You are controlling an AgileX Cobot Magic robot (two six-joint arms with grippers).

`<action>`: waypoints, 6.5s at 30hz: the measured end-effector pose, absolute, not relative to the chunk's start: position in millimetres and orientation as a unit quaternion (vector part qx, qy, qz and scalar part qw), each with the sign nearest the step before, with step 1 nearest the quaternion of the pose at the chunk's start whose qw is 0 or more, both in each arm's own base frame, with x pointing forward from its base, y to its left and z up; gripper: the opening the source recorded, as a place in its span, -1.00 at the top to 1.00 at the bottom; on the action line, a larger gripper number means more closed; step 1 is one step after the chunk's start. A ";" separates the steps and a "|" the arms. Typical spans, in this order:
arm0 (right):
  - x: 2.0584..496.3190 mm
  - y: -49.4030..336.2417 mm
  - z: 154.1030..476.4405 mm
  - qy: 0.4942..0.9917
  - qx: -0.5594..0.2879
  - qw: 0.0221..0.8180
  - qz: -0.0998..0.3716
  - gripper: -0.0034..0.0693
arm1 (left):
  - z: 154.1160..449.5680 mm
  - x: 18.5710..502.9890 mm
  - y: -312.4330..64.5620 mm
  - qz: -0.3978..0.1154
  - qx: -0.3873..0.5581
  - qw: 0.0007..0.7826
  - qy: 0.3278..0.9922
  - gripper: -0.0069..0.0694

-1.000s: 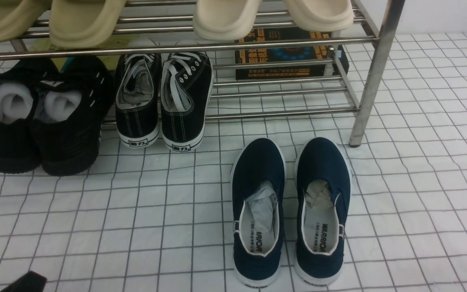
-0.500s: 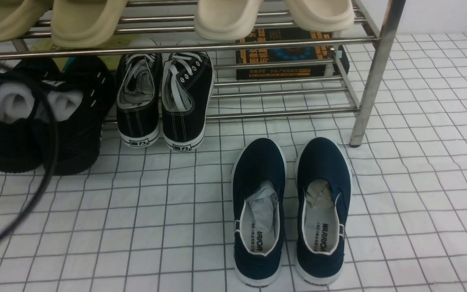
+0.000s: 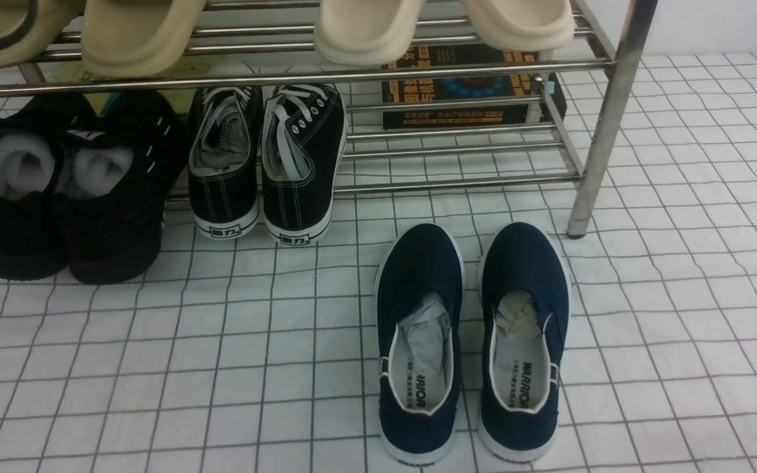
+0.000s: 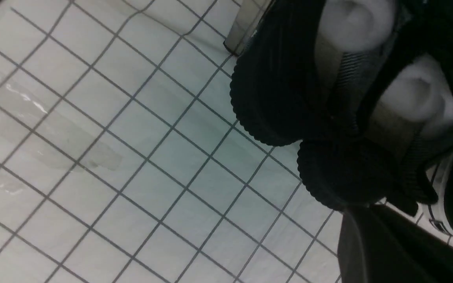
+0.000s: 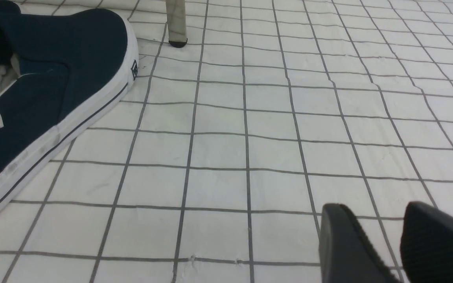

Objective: Take the shoes off the shelf with your hand from the white checkered tablecloth.
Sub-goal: 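Grasp the leftmost shoe on the bottom shelf of the shoe rack with the left gripper, then set the held shoe down on the floor in front of the rack with the left gripper, then grasp the leftmost shoe on the bottom shelf of the shoe rack with the left gripper, then set the held shoe down on the floor in front of the rack with the left gripper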

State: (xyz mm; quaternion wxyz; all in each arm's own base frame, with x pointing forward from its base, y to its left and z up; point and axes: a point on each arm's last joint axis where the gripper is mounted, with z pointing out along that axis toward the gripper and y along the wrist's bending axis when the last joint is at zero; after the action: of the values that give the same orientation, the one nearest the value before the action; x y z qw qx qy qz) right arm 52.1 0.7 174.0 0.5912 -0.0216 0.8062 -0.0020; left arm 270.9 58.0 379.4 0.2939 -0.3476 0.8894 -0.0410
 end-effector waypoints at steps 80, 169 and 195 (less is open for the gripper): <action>52.0 0.7 173.9 0.807 -0.022 0.591 -0.002 0.25 | 278.2 222.3 74.5 0.099 -0.325 0.215 0.916 0.78; 52.0 0.7 173.9 0.807 -0.022 0.591 -0.002 0.25 | 254.4 242.0 7.5 -0.095 0.033 0.101 0.990 0.74; 52.0 0.7 173.9 0.807 -0.022 0.591 -0.002 0.25 | 220.9 265.0 17.9 -0.038 0.143 0.115 0.982 0.72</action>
State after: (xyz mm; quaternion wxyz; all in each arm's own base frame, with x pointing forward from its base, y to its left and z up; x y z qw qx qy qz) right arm 52.0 0.7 173.9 0.5908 -0.0216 0.8065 -0.0020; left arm 265.0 17.9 220.9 0.1150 0.1433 0.9822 -0.0385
